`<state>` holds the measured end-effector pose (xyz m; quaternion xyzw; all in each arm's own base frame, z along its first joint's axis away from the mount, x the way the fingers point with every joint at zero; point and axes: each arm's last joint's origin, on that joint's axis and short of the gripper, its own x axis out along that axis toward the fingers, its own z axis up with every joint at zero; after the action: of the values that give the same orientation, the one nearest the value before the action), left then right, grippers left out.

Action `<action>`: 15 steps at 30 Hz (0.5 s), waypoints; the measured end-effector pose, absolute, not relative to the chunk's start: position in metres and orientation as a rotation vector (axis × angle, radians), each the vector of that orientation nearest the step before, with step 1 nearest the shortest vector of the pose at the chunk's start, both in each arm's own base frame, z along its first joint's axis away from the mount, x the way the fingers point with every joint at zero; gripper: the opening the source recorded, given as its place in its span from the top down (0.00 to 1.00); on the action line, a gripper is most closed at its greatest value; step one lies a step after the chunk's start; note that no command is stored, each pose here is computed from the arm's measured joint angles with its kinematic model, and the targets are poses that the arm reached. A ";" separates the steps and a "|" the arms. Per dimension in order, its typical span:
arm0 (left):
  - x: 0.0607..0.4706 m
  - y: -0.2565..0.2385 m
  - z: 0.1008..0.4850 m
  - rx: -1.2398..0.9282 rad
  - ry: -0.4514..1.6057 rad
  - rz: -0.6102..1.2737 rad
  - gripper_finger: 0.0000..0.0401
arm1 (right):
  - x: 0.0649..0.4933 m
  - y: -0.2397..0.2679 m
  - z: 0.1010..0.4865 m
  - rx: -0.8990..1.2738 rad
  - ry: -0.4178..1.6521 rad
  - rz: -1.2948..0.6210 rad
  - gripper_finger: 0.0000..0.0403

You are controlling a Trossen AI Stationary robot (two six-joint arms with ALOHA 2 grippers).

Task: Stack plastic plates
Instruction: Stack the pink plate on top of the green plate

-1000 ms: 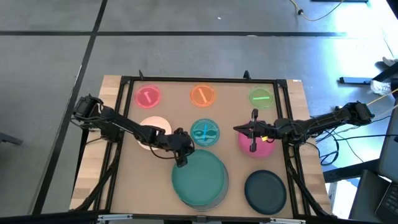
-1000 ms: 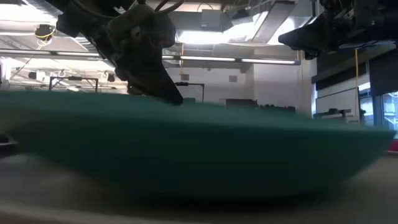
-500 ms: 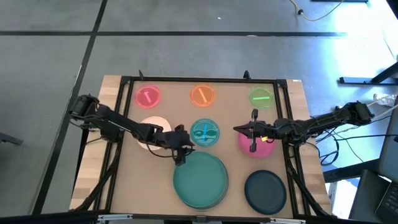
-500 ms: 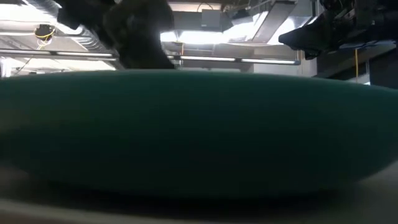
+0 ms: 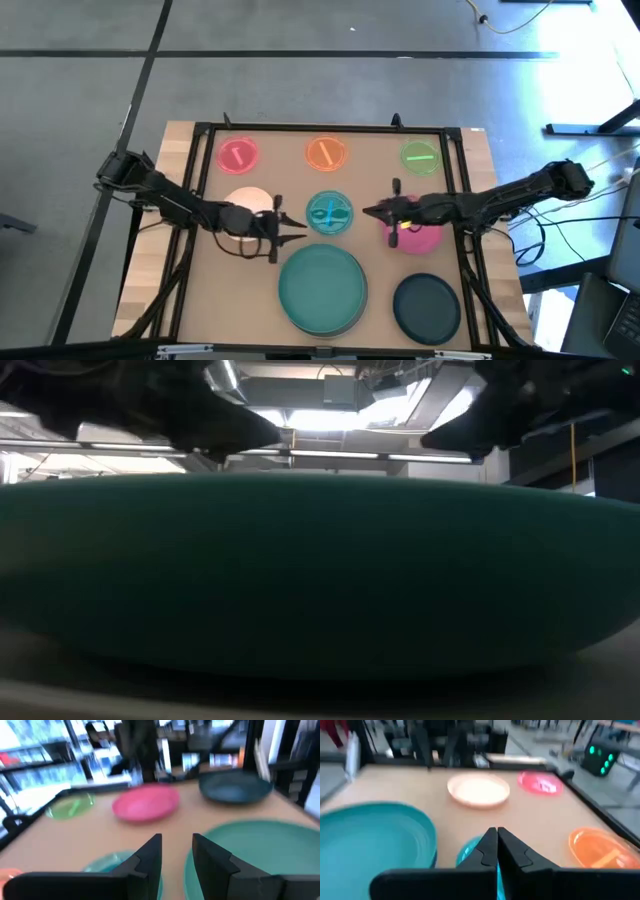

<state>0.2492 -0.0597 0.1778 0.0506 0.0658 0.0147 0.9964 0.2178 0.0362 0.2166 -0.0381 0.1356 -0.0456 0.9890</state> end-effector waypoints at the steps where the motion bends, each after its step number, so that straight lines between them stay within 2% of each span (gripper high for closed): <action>1: 0.244 -0.058 0.175 0.088 0.103 0.031 0.75 | 0.224 0.038 0.220 -0.082 0.313 -0.097 1.00; 8: 0.231 -0.060 0.169 0.042 0.036 0.015 0.75 | 0.244 0.065 0.232 -0.057 0.644 -0.104 1.00; 15: 0.229 -0.066 0.170 0.036 0.027 0.017 0.75 | 0.235 0.091 0.236 0.052 0.762 -0.077 1.00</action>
<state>0.2287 -0.0657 0.1701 0.0180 0.0135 0.0084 0.9997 0.2348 0.0906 0.2356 0.0254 0.3718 -0.0377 0.9272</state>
